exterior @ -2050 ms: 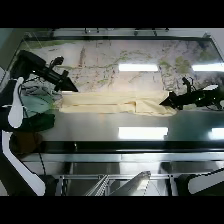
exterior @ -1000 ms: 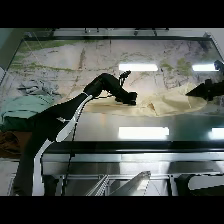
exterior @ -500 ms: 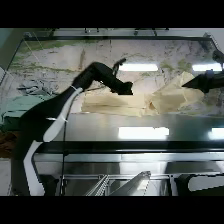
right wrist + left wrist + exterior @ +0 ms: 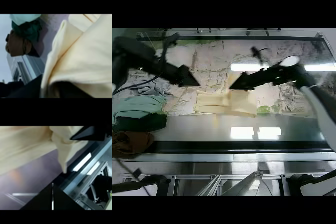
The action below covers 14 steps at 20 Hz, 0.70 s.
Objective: Fold the shirts.
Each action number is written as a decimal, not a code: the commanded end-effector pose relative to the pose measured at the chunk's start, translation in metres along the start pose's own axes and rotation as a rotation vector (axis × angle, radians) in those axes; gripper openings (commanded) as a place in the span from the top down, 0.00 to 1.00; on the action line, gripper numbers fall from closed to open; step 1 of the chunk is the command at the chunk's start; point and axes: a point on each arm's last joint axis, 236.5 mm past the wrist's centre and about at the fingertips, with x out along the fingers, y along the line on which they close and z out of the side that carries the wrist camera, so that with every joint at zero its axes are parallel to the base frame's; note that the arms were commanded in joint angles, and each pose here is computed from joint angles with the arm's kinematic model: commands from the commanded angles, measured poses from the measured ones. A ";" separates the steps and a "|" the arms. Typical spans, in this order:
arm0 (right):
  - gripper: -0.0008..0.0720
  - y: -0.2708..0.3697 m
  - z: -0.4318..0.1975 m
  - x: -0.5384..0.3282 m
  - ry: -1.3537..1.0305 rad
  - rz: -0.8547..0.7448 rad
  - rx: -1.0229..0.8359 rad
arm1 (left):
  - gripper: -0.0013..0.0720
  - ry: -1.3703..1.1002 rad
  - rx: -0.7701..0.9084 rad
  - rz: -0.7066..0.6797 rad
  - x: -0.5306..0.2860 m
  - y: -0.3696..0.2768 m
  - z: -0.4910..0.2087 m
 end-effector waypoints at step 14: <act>0.38 -0.120 -0.021 -0.125 -0.012 -0.418 0.289 | 0.96 -0.104 -0.063 0.056 0.001 0.004 -0.143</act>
